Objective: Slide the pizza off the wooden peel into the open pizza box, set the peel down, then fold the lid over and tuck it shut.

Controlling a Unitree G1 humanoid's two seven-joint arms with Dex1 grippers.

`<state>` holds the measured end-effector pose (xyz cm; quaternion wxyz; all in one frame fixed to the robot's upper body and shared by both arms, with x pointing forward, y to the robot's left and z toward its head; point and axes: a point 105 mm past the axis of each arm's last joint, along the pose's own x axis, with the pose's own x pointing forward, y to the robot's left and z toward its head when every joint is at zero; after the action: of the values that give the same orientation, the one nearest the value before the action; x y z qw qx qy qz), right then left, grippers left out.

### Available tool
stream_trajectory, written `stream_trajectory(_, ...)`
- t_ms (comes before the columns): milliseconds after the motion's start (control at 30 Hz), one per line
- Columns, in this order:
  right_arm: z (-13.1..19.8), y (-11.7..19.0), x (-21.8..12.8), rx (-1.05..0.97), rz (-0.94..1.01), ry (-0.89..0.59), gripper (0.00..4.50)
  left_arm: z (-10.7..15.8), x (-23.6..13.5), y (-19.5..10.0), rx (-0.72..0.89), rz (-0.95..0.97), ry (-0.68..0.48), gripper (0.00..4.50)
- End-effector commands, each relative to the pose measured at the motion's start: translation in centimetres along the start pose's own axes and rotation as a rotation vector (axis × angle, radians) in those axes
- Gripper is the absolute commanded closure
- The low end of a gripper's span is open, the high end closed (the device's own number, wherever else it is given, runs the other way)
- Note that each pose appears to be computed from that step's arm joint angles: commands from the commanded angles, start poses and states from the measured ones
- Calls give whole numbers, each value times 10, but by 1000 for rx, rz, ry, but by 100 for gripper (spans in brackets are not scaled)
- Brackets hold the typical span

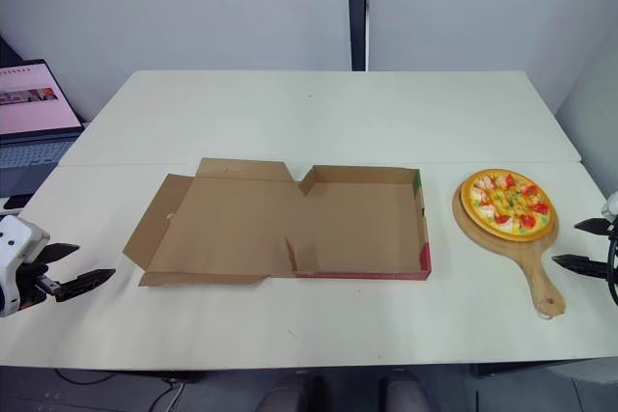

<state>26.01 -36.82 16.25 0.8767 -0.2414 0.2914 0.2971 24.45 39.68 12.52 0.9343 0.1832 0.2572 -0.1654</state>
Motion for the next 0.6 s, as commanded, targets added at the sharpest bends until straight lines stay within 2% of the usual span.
stream_trajectory(33,2,-3,-4,-15,-19,-21,4,9,-3,7,25,12,-12,0)
stream_trajectory(267,-10,-6,-5,-8,-54,-9,4,16,-1,14,26,6,-51,0)
stream_trajectory(367,-13,-11,-5,1,-98,-11,4,23,-1,19,-9,15,-107,0)
stream_trajectory(600,-17,-11,-9,46,-118,-23,4,26,-3,12,-61,-74,-118,0)
